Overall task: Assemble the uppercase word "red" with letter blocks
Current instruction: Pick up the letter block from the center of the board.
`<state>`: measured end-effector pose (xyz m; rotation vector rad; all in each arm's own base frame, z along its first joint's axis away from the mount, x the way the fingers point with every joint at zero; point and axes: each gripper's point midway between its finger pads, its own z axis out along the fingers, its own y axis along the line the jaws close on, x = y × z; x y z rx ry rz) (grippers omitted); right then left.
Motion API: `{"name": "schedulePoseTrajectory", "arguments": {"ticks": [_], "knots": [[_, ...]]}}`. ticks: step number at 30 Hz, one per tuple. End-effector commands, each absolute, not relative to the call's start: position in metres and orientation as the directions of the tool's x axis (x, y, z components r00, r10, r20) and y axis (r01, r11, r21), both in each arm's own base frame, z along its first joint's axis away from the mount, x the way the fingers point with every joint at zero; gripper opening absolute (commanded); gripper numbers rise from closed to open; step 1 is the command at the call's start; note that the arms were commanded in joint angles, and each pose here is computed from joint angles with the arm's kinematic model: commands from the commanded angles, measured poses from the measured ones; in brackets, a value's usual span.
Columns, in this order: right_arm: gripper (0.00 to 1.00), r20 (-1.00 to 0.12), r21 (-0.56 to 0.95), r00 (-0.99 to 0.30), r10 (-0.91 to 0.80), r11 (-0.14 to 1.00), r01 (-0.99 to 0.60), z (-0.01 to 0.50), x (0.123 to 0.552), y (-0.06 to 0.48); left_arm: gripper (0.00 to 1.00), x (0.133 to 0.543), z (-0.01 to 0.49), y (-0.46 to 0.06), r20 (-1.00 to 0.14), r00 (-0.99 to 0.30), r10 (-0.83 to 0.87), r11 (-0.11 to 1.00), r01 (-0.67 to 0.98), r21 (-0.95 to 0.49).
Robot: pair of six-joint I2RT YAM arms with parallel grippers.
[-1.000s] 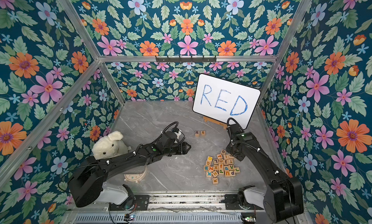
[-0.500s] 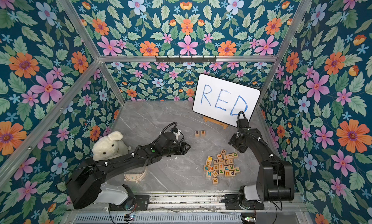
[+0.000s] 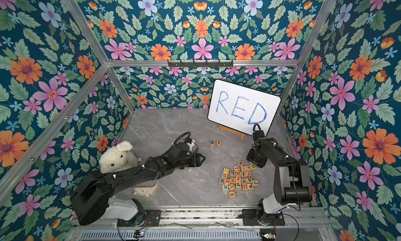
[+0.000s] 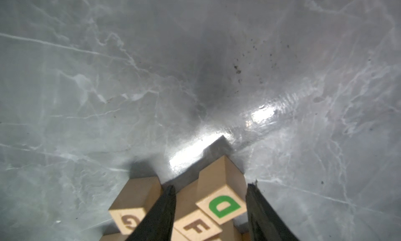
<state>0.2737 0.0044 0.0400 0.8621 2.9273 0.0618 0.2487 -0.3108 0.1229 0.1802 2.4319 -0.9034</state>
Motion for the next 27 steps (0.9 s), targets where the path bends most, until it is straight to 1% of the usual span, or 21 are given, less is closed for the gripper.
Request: {"name": "schedulePoseTrajectory", "arguments": {"ticks": [1, 6, 18, 27], "knots": [[0.54, -0.050, -0.002, -0.841, 0.538, 0.842, 0.539, 0.034, 0.264, -0.003, 0.72, 0.252, 0.130, -0.314, -0.547, -0.835, -0.066, 0.755, 0.317, -0.575], [0.53, -0.053, 0.002, -0.850, 0.524, 0.851, 0.524, 0.031, 0.266, 0.000, 0.72, 0.252, 0.129, -0.314, -0.545, -0.836, -0.069, 0.757, 0.312, -0.575], [0.52, -0.070, -0.054, -0.887, 0.456, 0.886, 0.460, 0.028, 0.267, 0.006, 0.71, 0.253, 0.126, -0.315, -0.535, -0.843, -0.063, 0.763, 0.305, -0.569], [0.51, -0.055, -0.031, -0.893, 0.447, 0.893, 0.449, 0.023, 0.265, 0.016, 0.72, 0.253, 0.126, -0.314, -0.535, -0.842, -0.066, 0.764, 0.302, -0.570]]}}
